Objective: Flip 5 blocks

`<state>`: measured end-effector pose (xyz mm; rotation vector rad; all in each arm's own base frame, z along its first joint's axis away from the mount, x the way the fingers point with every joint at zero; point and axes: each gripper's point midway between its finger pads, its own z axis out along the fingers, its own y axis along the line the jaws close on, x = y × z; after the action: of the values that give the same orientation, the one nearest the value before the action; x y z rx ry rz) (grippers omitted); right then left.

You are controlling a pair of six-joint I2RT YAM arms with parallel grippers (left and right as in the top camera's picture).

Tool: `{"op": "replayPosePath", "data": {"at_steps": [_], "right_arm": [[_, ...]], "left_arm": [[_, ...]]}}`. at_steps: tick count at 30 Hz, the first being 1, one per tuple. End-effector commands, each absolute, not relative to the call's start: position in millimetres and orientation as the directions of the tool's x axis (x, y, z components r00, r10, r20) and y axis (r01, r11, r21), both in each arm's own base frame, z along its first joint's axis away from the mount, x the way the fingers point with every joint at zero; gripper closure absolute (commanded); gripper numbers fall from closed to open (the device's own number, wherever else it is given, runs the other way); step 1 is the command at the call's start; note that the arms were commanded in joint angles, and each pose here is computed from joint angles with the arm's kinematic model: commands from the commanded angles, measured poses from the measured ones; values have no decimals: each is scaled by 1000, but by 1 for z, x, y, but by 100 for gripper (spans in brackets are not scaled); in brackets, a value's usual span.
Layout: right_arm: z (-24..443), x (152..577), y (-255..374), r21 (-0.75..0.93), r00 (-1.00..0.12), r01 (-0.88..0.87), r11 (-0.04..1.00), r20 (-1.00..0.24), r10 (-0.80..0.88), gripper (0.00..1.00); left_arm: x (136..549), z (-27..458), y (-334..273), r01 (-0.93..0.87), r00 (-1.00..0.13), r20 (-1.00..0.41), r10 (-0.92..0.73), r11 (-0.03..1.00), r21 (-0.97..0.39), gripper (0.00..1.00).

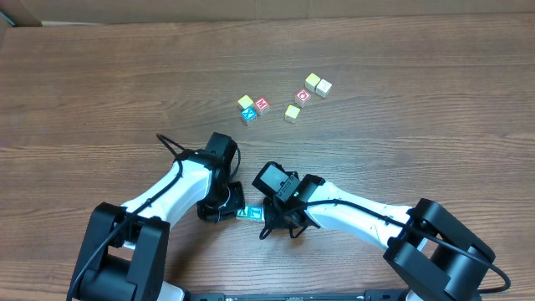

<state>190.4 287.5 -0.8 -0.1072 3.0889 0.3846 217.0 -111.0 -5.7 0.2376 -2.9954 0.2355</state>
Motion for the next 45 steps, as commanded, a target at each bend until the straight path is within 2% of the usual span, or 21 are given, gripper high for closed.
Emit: {"op": "replayPosePath", "data": {"at_steps": [1,16,29,45], "right_arm": [[9,188,307,309,-997,-73,948,-28,-67,96],[11,185,311,331,-1000,22,943,16,18,96],[11,185,312,330,-993,115,937,50,105,96],[12,182,314,337,-982,189,922,92,168,96]], "left_arm": [[226,-18,-110,-111,-990,101,-98,985,-134,96],[234,-19,-102,-65,-997,56,-60,994,-87,96],[250,-19,-106,41,-999,-20,39,994,-104,96],[254,-21,-102,84,-996,-40,81,993,-80,96]]}}
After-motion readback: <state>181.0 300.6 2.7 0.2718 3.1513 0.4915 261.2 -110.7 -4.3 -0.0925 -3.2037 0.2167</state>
